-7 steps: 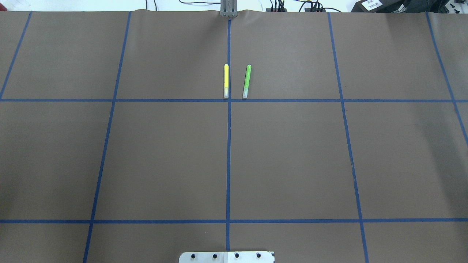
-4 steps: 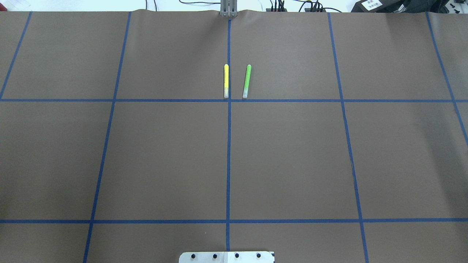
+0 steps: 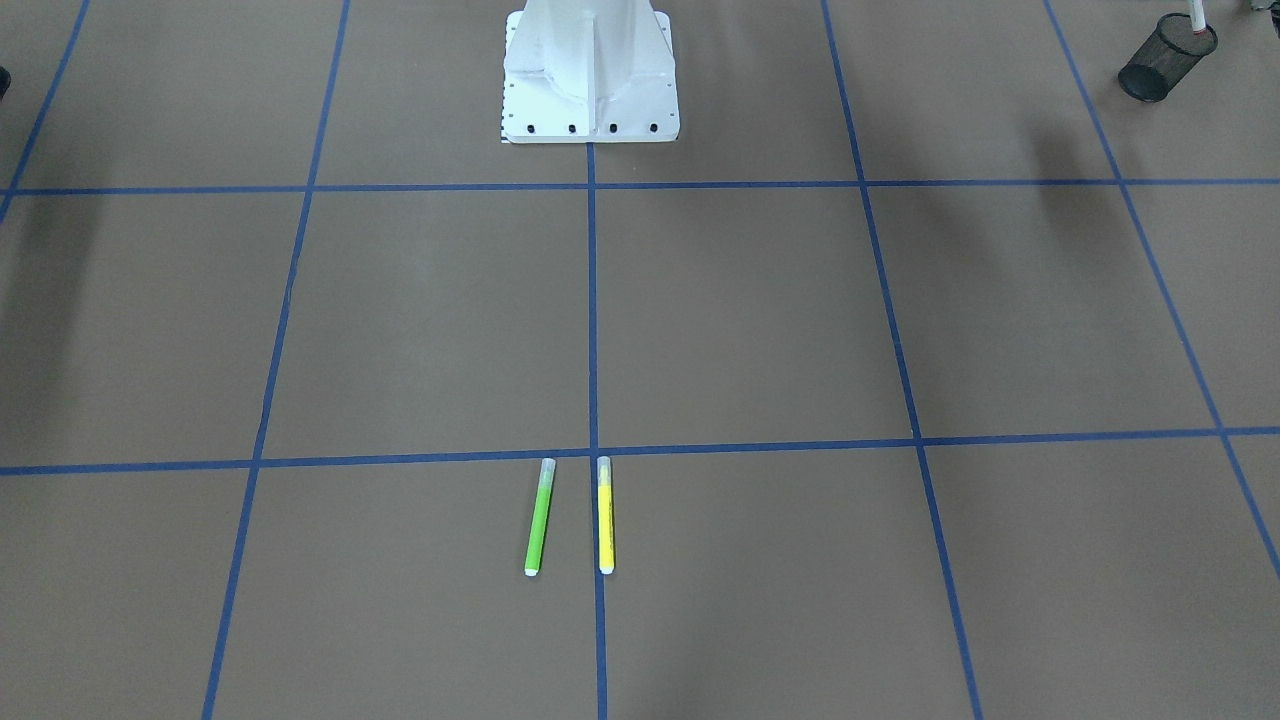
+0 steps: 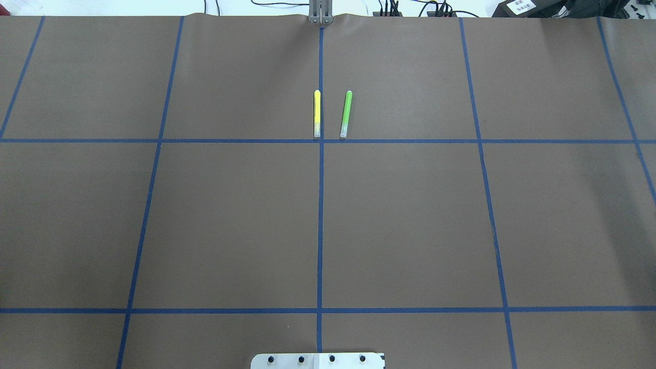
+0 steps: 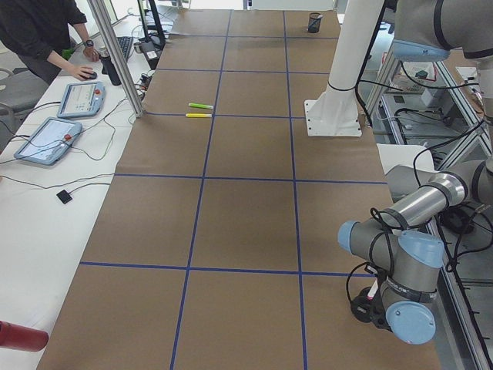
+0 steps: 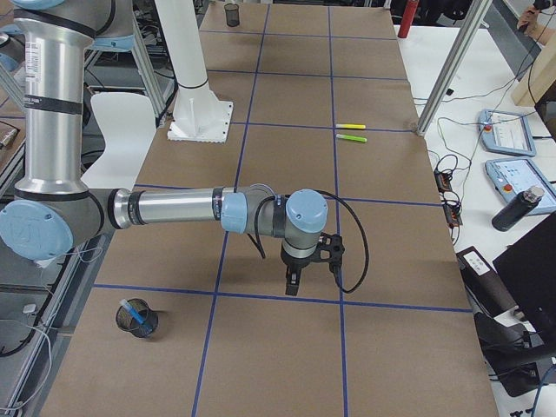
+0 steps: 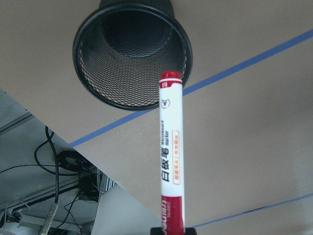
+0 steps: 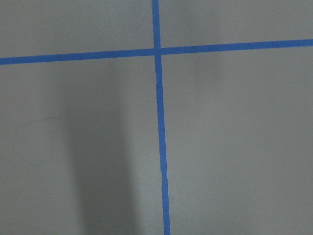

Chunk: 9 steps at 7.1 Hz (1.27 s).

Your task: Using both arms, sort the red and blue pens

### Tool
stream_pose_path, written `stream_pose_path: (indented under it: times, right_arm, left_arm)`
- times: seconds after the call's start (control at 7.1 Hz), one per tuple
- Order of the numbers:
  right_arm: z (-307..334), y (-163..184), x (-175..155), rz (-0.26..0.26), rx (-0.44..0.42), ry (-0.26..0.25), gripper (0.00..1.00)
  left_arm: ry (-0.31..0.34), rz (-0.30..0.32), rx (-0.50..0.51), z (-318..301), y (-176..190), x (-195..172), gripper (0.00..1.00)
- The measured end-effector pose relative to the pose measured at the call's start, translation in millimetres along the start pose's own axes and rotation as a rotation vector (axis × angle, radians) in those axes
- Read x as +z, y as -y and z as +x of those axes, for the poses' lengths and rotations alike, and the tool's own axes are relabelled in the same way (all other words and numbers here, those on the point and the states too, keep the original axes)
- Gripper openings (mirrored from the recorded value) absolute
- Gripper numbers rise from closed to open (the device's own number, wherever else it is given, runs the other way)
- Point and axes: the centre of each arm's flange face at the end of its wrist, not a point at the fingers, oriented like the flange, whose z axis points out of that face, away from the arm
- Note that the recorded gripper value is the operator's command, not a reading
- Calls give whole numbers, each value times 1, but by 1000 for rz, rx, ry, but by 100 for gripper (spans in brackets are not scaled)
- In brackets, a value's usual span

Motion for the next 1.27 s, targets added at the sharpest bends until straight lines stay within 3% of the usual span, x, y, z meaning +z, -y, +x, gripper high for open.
stream_pose_path:
  times: [0.42,0.56,0.7,1.27]
  right_arm:
    - [-2,0,-2,4,-6,-1,100]
    - [-2,0,-2,5,-6,-1,100]
    - [-2,0,-2,5,-6,-1,100]
    - [-4,0,-3,6,-10,3,100]
  left_arm:
    - [-4,-14,-46,-7,7,5,0]
    - [-4,-18,-54,-9,11,6,19]
    - [-5,-21,-67,-11,14,6,99]
    - [-15,17,-78,-8,21,-1,100]
